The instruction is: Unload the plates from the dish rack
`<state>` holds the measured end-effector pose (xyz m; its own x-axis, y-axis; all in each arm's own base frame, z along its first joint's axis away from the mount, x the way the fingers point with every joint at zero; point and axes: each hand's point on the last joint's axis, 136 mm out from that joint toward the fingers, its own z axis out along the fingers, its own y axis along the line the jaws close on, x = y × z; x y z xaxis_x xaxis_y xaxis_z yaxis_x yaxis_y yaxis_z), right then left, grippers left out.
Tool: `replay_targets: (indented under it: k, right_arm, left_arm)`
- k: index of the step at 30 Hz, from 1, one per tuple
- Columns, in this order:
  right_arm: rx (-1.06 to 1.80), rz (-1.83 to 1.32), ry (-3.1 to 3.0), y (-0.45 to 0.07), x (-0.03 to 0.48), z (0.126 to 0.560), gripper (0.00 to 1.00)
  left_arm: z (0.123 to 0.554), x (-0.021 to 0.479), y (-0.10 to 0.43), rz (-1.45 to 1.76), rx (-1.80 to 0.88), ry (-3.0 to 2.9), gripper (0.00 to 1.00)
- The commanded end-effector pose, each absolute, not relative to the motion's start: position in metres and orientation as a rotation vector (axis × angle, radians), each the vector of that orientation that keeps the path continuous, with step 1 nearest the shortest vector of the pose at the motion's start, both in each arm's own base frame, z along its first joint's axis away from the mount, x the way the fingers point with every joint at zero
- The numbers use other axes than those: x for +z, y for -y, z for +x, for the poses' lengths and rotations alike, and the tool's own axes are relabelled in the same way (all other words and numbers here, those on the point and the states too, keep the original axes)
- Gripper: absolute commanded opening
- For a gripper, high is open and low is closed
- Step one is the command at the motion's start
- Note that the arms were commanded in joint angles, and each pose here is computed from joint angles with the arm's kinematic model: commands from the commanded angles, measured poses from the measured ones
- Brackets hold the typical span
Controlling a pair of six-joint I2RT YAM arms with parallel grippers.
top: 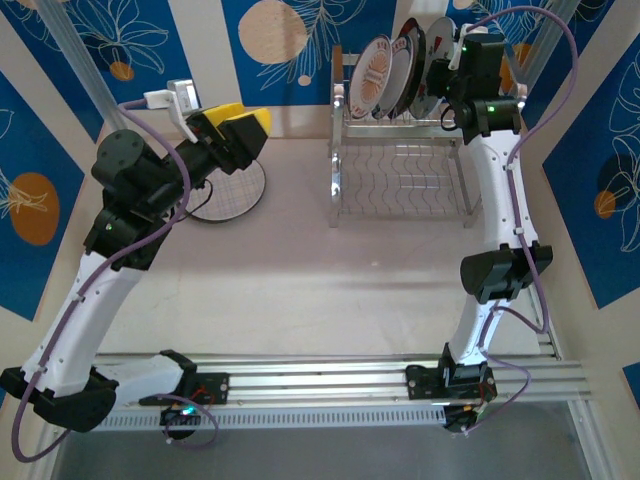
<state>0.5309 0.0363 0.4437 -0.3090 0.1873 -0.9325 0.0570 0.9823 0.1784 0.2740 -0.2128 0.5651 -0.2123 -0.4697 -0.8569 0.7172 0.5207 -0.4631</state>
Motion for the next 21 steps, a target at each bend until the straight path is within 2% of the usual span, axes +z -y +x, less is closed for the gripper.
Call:
replay_targets:
  k: [1, 16, 21]
  right_arm:
    - [0.195, 0.175, -1.837, -0.049, 0.464, 0.527, 0.2]
    - [0.109, 0.184, -1.766, -0.054, 0.488, 0.523, 0.01]
    - [0.041, 0.17, -1.712, -0.054, 0.505, 0.521, 0.0]
  left_arm:
    - [0.26, 0.584, 0.202, 0.236, -1.07, -1.34, 0.93]
    - [0.261, 0.581, 0.202, 0.224, -1.074, -1.344, 0.93]
    - [0.261, 0.578, 0.202, 0.219, -1.079, -1.348, 0.93]
